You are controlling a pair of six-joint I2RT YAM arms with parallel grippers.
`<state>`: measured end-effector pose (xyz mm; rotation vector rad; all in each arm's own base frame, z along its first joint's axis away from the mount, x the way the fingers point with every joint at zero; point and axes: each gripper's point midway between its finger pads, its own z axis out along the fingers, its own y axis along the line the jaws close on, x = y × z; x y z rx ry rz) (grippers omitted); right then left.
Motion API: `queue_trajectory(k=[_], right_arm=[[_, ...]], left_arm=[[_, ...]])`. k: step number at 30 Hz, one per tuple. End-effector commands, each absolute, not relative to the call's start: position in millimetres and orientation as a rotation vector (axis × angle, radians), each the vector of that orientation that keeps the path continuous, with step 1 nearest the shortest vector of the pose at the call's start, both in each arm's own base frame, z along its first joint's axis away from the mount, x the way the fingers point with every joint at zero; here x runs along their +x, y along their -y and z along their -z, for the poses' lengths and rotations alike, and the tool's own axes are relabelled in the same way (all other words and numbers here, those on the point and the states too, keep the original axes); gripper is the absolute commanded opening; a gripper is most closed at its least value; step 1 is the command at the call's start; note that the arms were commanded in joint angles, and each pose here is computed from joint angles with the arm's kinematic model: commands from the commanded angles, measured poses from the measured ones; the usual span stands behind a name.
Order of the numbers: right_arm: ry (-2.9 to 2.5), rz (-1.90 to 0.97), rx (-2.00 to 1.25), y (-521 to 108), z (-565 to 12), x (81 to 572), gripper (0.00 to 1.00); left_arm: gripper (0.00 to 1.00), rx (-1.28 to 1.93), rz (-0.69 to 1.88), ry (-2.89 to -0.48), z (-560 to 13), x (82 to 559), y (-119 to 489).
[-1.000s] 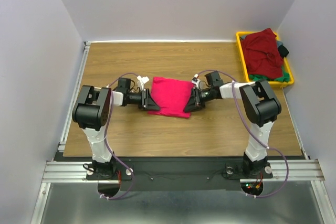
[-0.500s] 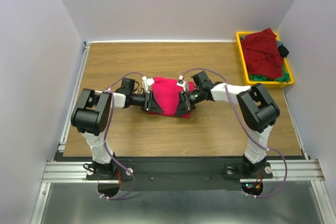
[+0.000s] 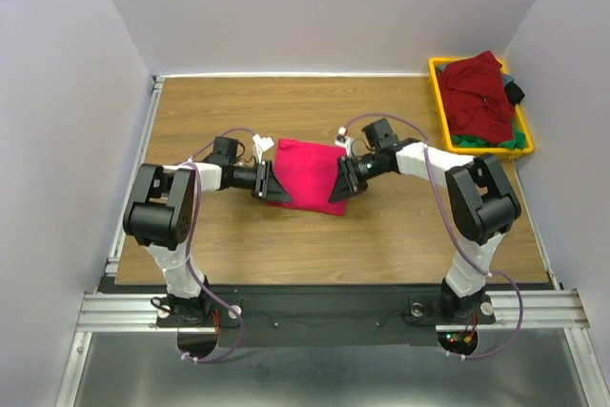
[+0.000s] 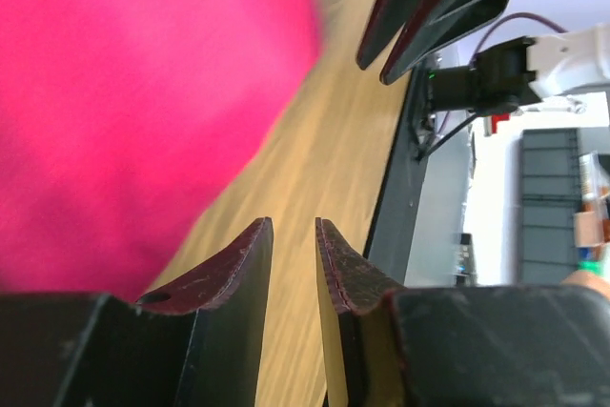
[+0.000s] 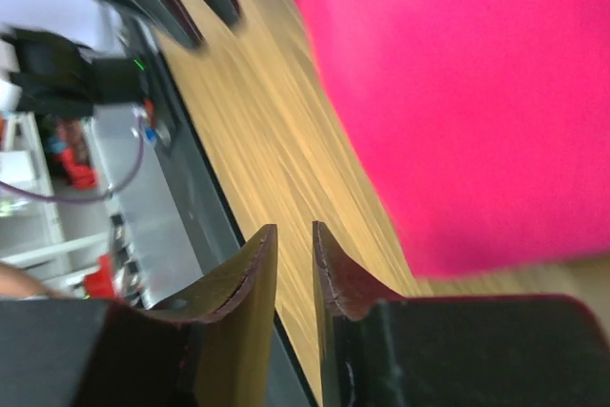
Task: Fold and stack the t-shirts
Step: Fold the tshirt
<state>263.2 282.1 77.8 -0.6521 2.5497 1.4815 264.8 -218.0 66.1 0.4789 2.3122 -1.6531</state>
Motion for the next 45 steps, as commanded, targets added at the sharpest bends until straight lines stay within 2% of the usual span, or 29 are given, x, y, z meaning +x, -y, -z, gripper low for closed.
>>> queue_trajectory(k=[1, 7, 12, 17, 20, 25, 29, 33, 37, 45], right_arm=[[-2.344, -1.481, -0.733, -299, -137, 294, 0.28], [-2.388, -1.488, -0.653, -318, -101, 334, 0.28], [-2.455, -1.483, -0.607, -323, -58, 352, 0.28], [-2.549, -1.466, -0.532, -305, -21, 348, 0.28], [-2.555, -1.490, -0.495, -290, -25, 341, 0.28], [-2.392, -1.527, -0.568, -287, -97, 344, 0.29], [-2.306, -1.490, -0.586, -291, -127, 370, 0.30], [-2.302, -1.442, -0.558, -294, -114, 407, 0.30], [-2.324, -1.429, -0.528, -293, -91, 429, 0.30], [-2.381, -1.406, -0.401, -266, -32, 474, 0.30]], left_arm=[[0.36, 0.654, 1.641, -2.099, -125, 287, 234], [0.37, 0.535, 1.614, -2.065, -124, 338, 254], [0.37, 0.424, 1.587, -2.163, -77, 361, 254], [0.37, 0.225, 1.513, -2.293, -28, 368, 227], [0.37, 0.237, 1.528, -2.266, -40, 359, 216], [0.38, 0.409, 1.592, -2.126, -98, 339, 221], [0.40, 0.501, 1.559, -2.032, -134, 351, 233], [0.40, 0.530, 1.520, -1.983, -151, 385, 253], [0.40, 0.492, 1.517, -1.965, -142, 414, 267], [0.40, 0.289, 1.530, -2.063, -72, 464, 256]])
